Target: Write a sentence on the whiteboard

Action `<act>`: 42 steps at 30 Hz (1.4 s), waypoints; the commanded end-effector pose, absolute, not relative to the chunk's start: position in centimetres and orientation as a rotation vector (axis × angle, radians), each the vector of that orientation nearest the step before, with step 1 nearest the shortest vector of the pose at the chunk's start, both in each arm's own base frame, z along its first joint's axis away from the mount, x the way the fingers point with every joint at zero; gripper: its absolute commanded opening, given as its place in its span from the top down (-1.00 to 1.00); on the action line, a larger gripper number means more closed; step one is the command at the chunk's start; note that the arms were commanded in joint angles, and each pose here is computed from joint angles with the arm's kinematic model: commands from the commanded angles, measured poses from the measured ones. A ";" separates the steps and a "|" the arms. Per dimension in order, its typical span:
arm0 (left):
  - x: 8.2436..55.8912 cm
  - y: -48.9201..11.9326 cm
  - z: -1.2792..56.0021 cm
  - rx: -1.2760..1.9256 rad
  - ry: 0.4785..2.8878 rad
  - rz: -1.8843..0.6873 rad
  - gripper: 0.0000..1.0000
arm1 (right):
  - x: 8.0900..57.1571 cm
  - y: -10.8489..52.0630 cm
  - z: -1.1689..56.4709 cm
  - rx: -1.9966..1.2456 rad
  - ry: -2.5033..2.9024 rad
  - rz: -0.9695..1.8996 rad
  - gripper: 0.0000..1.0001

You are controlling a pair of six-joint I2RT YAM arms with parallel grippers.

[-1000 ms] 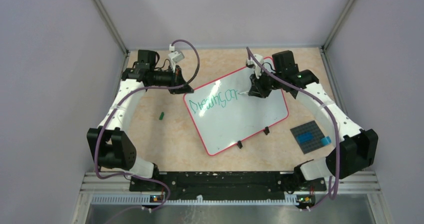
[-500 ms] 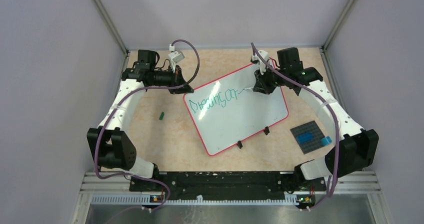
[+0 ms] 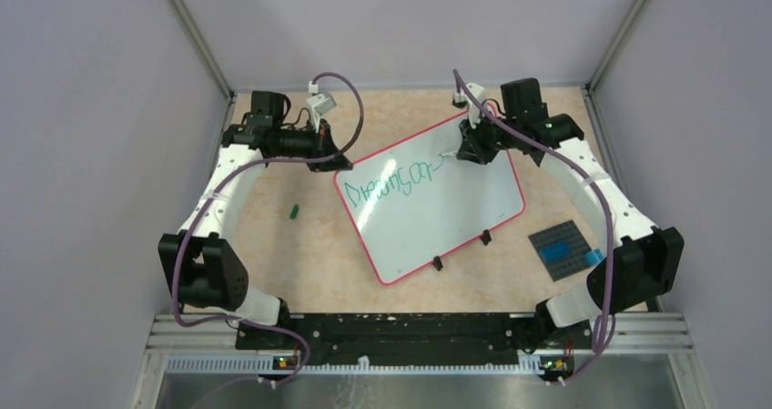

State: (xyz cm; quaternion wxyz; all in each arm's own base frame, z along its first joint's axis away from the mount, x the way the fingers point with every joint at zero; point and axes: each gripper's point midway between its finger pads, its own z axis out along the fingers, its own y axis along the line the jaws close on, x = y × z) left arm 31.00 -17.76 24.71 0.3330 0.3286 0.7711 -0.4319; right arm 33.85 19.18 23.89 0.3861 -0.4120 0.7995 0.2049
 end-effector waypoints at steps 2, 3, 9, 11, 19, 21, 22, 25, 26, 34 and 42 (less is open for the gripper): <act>29.3 -18.6 23.2 0.876 2.075 -1.190 1.00 | 34.0 21.0 24.9 -1.100 1.966 0.530 1.00; 29.3 -18.6 23.2 0.876 2.075 -1.189 1.00 | 33.8 21.1 24.7 -1.105 1.967 0.534 1.00; 29.3 -18.6 23.2 0.877 2.075 -1.188 1.00 | 32.5 21.0 23.3 -1.120 1.995 0.546 1.00; 29.3 -18.6 23.2 0.876 2.076 -1.187 1.00 | 32.1 20.7 22.6 -1.123 2.009 0.543 1.00; 29.3 -18.6 23.0 0.876 2.079 -1.193 1.00 | 31.1 19.7 21.3 -1.116 2.036 0.517 1.00; 29.3 -18.6 23.0 0.877 2.079 -1.192 1.00 | 31.3 19.5 21.5 -1.110 2.035 0.505 1.00; 29.3 -18.6 23.0 0.876 2.080 -1.189 1.00 | 31.4 19.3 21.7 -1.106 2.035 0.501 1.00; 29.2 -18.5 22.9 0.877 2.082 -1.186 1.00 | 31.8 18.6 21.9 -1.095 2.039 0.484 1.00; 29.2 -18.5 22.9 0.876 2.083 -1.183 1.00 | 31.9 18.3 21.8 -1.094 2.044 0.479 1.00; 29.4 -18.6 22.9 0.878 2.082 -1.183 1.00 | 33.3 17.0 22.3 -1.074 2.046 0.437 1.00; 29.5 -18.5 22.8 0.881 2.083 -1.175 1.00 | 33.3 17.9 24.7 -1.103 1.988 0.496 1.00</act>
